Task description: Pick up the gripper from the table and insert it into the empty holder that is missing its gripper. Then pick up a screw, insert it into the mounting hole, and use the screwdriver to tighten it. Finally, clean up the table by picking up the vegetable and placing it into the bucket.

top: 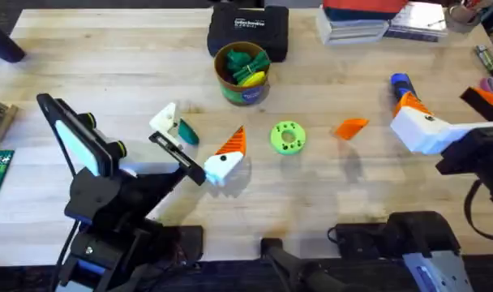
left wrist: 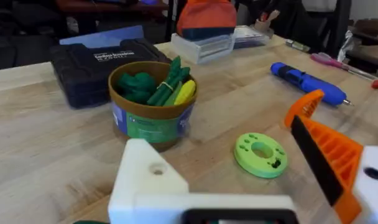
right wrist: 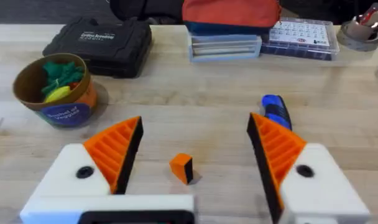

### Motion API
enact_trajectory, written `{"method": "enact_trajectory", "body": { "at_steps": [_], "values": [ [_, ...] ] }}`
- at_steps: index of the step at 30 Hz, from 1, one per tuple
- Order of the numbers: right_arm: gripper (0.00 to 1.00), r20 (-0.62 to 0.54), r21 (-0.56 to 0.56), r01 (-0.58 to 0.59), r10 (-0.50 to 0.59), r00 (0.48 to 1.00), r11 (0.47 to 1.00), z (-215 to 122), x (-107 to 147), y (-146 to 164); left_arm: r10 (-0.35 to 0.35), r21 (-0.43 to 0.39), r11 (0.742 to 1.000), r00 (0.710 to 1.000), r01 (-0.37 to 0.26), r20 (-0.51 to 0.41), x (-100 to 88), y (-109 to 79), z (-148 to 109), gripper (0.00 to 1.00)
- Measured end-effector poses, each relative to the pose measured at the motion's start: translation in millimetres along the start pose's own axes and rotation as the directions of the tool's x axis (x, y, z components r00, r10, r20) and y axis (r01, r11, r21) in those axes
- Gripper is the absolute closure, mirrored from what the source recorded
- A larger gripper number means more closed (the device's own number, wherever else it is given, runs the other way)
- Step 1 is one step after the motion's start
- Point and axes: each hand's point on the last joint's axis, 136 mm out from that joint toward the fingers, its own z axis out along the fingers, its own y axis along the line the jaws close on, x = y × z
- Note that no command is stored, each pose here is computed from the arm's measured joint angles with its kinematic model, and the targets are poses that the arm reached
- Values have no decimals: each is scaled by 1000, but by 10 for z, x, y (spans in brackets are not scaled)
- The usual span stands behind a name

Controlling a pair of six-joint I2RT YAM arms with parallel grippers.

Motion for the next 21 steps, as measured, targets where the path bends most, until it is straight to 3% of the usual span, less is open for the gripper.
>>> {"method": "enact_trajectory", "body": {
  "at_steps": [10,14,21],
  "values": [
    [8,0,0,0,0,1000,1000,0,0,0,0,4,1000,1000,0,0,-2,-8,0,15],
    [8,0,0,0,0,1000,1000,0,0,0,1,83,997,1000,0,-9,15,-144,-6,15],
    [8,0,0,0,0,1000,1000,0,0,0,3,257,966,999,6,-37,63,-442,-59,15]
  ]
}}
